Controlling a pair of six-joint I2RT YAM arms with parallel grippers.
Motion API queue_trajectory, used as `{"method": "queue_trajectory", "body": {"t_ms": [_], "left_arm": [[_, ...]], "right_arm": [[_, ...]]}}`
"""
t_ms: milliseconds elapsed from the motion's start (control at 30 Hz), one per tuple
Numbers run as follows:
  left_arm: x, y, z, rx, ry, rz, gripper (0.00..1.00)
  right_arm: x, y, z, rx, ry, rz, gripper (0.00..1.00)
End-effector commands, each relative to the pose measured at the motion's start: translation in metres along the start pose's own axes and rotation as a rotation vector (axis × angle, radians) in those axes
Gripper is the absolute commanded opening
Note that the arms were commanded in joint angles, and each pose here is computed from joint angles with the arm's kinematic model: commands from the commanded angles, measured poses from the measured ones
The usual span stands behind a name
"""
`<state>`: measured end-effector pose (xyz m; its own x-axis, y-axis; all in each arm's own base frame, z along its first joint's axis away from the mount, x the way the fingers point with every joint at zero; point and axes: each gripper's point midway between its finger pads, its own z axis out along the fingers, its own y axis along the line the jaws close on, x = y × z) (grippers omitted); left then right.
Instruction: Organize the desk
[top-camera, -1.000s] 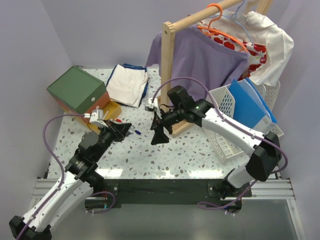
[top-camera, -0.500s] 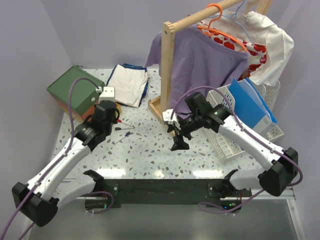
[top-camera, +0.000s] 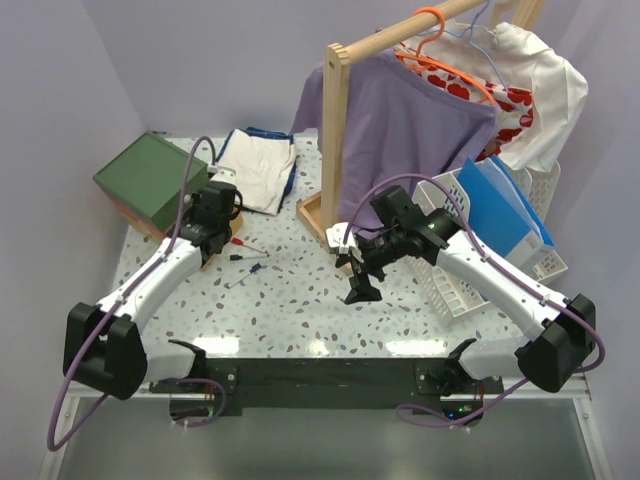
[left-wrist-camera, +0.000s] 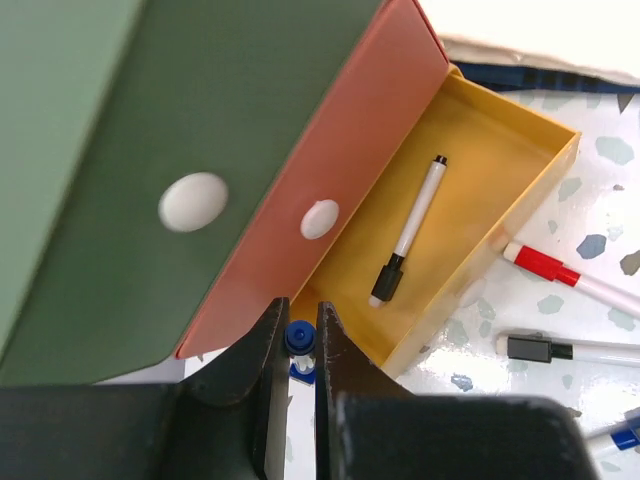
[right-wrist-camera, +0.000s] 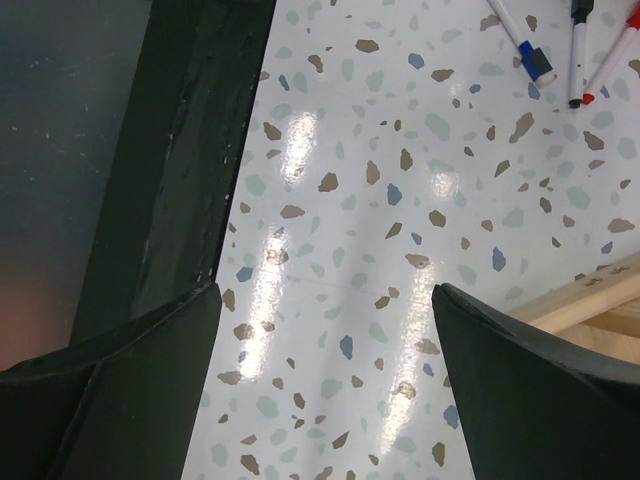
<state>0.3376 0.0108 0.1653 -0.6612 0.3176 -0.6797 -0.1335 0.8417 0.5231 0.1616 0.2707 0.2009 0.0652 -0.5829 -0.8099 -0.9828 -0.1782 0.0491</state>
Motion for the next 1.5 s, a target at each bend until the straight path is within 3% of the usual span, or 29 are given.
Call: {"method": "queue_trajectory", "body": {"t_ms": [0,300,567,800,900,1133,1467], "left_arm": [[-0.022,0.001,0.011,-0.01,-0.05,0.002,0.0],[-0.018,-0.006,0.019,-0.001,-0.035,0.002,0.06],[-0.016,-0.006,0.018,0.002,-0.027,-0.002,0.39],[-0.024,-0.007,0.009,0.046,-0.034,-0.042,0.41],[-0.035,-0.008,-0.003,0.102,-0.07,-0.083,0.43],[-0.05,-0.014,-0.049,0.308,-0.206,-0.185,0.61],[-0.016,-0.028,-0.103,0.525,-0.372,-0.389,0.75]], "right_arm": [[-0.002,0.004,0.003,-0.035,-0.021,-0.017,0.91],[0.001,0.005,0.005,-0.044,-0.017,-0.008,0.92],[0.002,0.005,0.007,-0.055,-0.009,-0.006,0.92],[0.003,0.005,0.007,-0.057,-0.007,-0.004,0.92],[0.004,0.005,0.008,-0.056,-0.005,-0.003,0.92],[0.009,0.004,0.01,-0.065,0.007,0.001,0.92],[0.012,0.0,0.02,-0.087,0.02,0.032,0.95]]}}
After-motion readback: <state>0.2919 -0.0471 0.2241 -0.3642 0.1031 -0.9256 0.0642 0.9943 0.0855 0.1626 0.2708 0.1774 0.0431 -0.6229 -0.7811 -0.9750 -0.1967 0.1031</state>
